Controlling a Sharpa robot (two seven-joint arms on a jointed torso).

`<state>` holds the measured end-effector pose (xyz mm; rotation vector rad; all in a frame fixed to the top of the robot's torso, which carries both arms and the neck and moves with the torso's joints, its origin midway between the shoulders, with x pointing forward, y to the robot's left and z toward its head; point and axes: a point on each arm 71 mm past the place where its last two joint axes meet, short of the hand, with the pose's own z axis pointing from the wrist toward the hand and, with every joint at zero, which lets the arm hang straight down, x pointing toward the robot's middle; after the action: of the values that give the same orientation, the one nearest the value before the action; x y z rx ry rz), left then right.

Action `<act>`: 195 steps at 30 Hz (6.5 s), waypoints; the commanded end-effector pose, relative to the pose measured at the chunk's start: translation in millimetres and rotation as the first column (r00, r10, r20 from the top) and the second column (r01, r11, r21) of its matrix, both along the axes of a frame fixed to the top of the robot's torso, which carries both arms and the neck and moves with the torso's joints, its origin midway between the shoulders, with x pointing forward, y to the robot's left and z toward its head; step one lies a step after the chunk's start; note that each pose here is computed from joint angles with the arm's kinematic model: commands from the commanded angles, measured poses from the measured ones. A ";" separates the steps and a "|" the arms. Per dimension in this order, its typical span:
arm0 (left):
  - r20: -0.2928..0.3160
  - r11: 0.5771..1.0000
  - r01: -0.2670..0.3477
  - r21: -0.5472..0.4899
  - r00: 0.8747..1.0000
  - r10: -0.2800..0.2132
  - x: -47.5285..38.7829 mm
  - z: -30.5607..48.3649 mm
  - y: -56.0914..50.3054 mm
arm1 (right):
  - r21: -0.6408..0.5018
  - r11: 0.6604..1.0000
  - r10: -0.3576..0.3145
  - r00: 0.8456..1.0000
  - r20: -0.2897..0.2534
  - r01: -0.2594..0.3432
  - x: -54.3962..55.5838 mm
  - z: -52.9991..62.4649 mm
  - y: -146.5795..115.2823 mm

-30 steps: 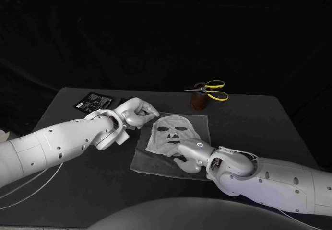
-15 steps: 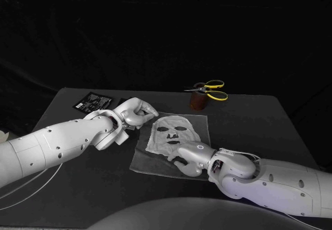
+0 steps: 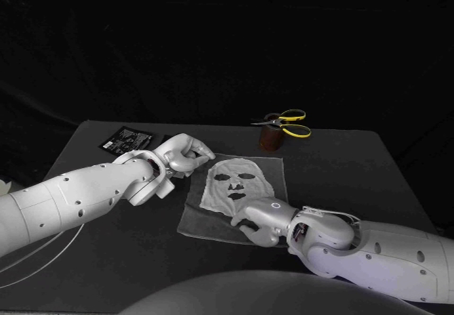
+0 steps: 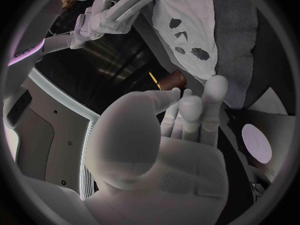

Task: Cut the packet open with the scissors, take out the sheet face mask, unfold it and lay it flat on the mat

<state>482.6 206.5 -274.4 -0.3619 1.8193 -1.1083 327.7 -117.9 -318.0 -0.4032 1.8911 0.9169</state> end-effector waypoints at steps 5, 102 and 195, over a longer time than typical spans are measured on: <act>-0.004 1.000 -0.004 -0.004 1.000 0.004 1.0 0.8 1.9 | 0.002 1.000 0.016 0.998 -0.053 -0.016 -11.2 -3.7 -6.5; 0.009 0.741 0.400 0.539 0.877 -0.481 -119.6 -48.6 32.4 | -0.100 0.981 -0.163 0.986 0.037 0.166 -10.3 -12.0 -119.3; -0.099 0.696 0.475 0.539 0.856 -0.508 -122.3 -55.9 24.2 | -0.168 0.979 -0.125 0.992 -0.035 0.117 -12.5 -21.1 -123.1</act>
<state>361.7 229.1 -326.9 0.5214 2.1031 -0.8797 318.5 -241.0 -335.1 -0.3196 1.9725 0.6931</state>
